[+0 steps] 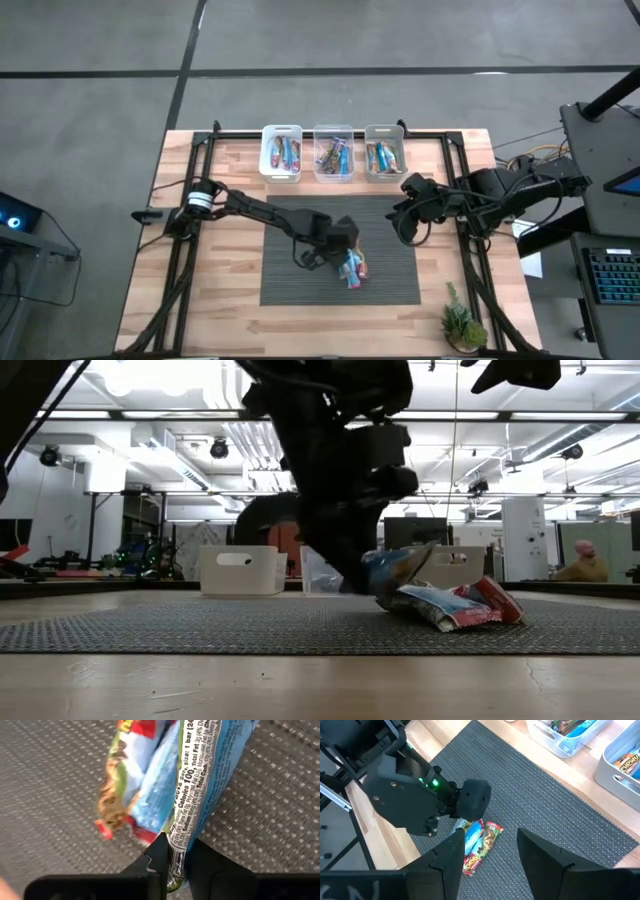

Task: Pick and place Granola Bars by type
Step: Put the yellow granola bar into the white bin

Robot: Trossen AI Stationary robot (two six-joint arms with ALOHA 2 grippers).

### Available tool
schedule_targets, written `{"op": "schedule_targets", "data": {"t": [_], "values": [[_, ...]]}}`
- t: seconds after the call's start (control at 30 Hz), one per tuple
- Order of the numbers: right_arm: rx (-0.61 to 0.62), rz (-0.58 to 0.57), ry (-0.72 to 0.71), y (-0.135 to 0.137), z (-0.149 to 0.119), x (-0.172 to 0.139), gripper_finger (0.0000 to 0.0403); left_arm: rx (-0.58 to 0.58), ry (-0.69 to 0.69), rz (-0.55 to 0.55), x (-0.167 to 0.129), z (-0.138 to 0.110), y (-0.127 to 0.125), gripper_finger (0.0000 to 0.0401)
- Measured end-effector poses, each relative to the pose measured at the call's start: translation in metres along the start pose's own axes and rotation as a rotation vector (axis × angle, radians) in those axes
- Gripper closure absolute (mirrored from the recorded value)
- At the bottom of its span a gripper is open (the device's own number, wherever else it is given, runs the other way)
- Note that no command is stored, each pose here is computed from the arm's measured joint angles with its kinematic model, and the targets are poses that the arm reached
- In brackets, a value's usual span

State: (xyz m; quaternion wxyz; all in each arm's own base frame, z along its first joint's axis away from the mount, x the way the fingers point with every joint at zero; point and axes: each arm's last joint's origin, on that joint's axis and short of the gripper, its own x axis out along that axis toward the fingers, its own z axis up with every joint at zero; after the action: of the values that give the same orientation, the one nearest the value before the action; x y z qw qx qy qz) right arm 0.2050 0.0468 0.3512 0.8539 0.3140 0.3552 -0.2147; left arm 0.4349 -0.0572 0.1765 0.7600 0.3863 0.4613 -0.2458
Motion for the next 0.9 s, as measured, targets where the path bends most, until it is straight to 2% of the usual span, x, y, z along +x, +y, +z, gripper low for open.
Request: {"op": "schedule_targets", "data": {"t": [0.37,0.9], "values": [[-0.015,0.001,0.0,0.0,0.0,0.0,0.0232,-0.043,0.106,0.015,-0.027,0.007,0.014,0.0371],[-0.038,0.002,-0.001,0.0,0.0,-0.001,0.0232,-0.19,0.246,-0.093,-0.044,-0.01,0.012,0.0371]]}}
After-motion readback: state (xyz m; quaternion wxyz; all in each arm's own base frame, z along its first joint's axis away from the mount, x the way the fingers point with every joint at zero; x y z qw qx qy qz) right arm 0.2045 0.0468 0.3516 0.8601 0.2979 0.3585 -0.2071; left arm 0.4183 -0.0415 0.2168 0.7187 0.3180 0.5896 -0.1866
